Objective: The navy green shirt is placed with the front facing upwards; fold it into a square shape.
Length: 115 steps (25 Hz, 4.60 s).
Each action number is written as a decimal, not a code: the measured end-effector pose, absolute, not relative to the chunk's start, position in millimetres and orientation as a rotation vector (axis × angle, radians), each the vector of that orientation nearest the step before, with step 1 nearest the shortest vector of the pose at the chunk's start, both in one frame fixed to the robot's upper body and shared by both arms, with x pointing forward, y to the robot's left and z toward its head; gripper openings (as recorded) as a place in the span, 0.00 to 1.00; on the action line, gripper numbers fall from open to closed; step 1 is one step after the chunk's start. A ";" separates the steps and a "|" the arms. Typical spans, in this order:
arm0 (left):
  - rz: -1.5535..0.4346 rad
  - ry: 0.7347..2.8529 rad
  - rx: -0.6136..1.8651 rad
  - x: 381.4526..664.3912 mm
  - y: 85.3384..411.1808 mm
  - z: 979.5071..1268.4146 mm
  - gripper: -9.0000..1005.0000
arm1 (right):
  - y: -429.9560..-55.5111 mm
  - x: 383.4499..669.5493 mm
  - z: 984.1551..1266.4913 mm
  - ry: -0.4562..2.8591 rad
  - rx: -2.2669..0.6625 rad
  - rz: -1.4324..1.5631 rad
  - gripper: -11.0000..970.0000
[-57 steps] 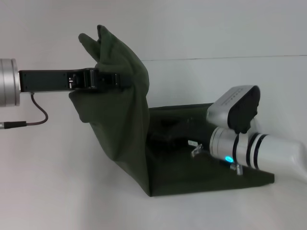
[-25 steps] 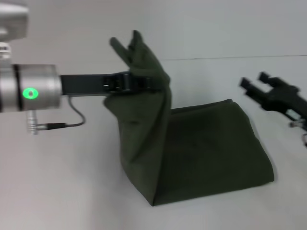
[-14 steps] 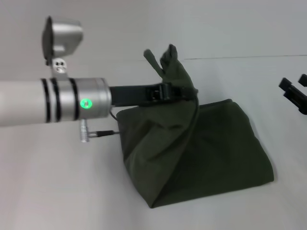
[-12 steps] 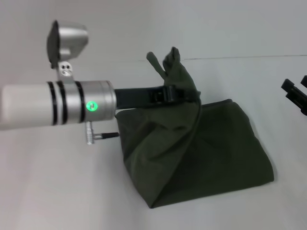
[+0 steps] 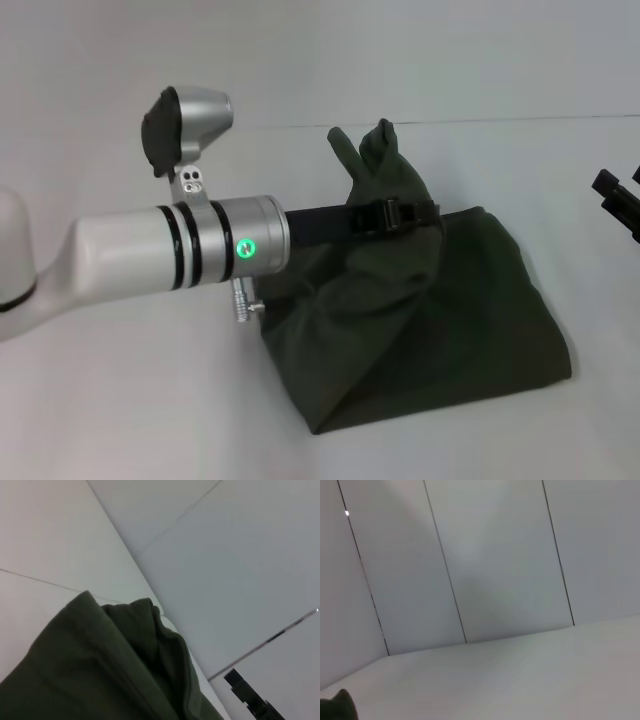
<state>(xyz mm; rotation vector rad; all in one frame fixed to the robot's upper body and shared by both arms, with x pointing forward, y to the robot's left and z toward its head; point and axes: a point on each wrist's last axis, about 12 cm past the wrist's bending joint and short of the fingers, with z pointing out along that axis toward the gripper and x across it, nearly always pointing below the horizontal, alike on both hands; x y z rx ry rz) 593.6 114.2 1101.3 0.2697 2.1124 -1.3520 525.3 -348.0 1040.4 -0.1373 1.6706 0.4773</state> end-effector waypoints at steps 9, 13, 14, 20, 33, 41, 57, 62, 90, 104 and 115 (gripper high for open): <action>-1.362 2.074 0.264 589.9 105.0 1090.9 0.11 | -349.5 527.5 1041.7 1.673 -0.142 0.463 0.73; -1.379 2.078 0.289 587.2 98.3 1090.8 0.12 | -350.1 528.6 1042.7 1.672 -0.146 0.458 0.72; -1.390 2.077 0.294 586.3 96.5 1091.2 0.12 | -350.0 528.9 1042.7 1.672 -0.146 0.457 0.72; -1.454 2.046 0.202 586.9 93.5 1093.4 0.18 | -348.5 530.1 1042.1 1.677 -0.149 0.454 0.72; -1.486 1.987 0.142 589.0 95.0 1096.3 0.49 | -342.1 527.5 1042.3 1.677 -0.211 0.494 0.72; -1.518 1.866 0.272 581.1 108.1 1101.9 0.81 | -318.7 530.4 1052.9 1.695 -0.499 0.636 0.72; -1.545 1.745 0.281 569.9 141.9 1101.9 0.96 | -335.9 483.9 1059.8 1.696 -0.767 0.687 0.73; -1.551 1.743 0.282 569.2 141.3 1101.8 0.96 | -336.9 480.0 1052.3 1.741 -0.773 0.674 0.72; -1.587 1.711 0.278 564.5 145.0 1103.1 0.96 | -344.9 485.7 1031.8 1.810 -0.563 0.552 0.72; -1.596 1.684 0.293 563.9 146.5 1106.1 0.96 | -308.1 517.2 1039.2 1.769 -0.661 0.666 0.71; -1.588 1.665 0.271 561.9 154.7 1104.6 0.96 | -313.0 519.9 1018.7 1.910 -0.611 0.556 0.55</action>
